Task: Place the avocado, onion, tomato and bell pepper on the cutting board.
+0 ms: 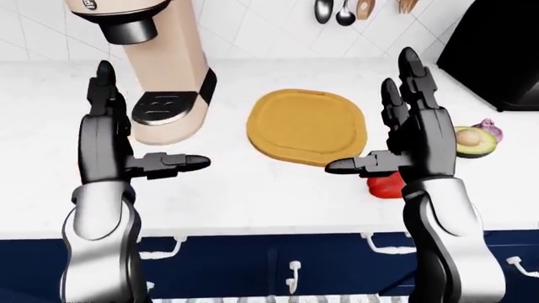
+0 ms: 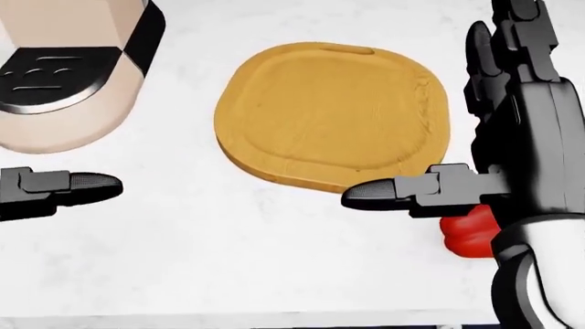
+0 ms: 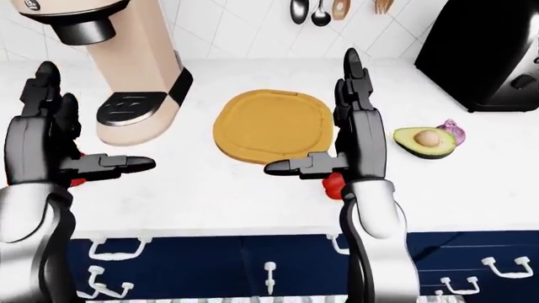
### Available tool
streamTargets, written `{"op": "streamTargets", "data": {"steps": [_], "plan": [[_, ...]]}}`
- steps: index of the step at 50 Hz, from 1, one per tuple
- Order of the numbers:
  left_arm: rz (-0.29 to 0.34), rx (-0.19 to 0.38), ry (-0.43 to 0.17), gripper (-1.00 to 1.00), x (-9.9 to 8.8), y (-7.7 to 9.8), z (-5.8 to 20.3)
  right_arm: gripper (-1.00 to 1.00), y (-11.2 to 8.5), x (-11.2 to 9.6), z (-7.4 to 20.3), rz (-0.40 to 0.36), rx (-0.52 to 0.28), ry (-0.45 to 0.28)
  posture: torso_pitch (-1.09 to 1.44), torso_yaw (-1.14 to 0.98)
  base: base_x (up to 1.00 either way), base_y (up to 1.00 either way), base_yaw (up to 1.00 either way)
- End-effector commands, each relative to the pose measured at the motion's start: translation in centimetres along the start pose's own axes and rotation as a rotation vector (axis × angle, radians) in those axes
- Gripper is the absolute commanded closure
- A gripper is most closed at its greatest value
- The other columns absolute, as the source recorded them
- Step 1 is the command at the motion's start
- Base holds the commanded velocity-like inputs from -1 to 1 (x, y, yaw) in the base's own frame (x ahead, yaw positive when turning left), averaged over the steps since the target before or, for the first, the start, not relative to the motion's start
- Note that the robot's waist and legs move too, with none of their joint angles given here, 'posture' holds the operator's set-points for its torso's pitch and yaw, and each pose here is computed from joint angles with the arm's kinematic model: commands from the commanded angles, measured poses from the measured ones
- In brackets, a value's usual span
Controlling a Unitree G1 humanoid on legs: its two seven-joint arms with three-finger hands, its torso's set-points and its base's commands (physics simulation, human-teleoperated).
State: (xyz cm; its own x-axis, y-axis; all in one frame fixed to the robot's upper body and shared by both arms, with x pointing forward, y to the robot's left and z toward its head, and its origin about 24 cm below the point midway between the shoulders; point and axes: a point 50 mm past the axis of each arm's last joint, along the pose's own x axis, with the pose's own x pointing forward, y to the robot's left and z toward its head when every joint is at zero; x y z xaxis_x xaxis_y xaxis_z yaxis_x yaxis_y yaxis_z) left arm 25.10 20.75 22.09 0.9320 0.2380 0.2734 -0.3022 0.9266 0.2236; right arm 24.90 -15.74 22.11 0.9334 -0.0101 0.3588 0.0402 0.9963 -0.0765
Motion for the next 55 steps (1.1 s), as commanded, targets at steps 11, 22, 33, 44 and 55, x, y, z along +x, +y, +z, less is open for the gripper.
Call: {"op": "streamTargets", "data": {"steps": [11,22,33,44,55], "plan": [[0.255,0.119,-0.004,-1.0,-0.3,5.3,-0.2,-1.0,-0.2,-0.1,1.6,-0.011,-0.015,-0.089,0.0,0.0,0.0,0.0,0.0],[0.344,0.191,0.123,-1.0,-1.6,7.5,-2.7,-1.0,0.1,-0.1,1.4,-0.003,-0.019,-0.084,0.0,0.0,0.0,0.0,0.0],[0.398,0.215,0.167,-1.0,-1.6,8.8,-5.0,-1.0,0.1,0.0,1.2,-0.004,-0.022,-0.082,0.0,0.0,0.0,0.0,0.0],[0.422,0.228,0.21,-1.0,-0.7,9.7,-7.3,-1.0,0.1,0.0,1.4,-0.002,-0.029,-0.086,0.0,0.0,0.0,0.0,0.0],[0.419,0.236,0.236,-1.0,-0.9,9.7,-8.1,-1.0,0.0,0.0,1.2,-0.007,-0.031,-0.085,0.0,0.0,0.0,0.0,0.0]]}}
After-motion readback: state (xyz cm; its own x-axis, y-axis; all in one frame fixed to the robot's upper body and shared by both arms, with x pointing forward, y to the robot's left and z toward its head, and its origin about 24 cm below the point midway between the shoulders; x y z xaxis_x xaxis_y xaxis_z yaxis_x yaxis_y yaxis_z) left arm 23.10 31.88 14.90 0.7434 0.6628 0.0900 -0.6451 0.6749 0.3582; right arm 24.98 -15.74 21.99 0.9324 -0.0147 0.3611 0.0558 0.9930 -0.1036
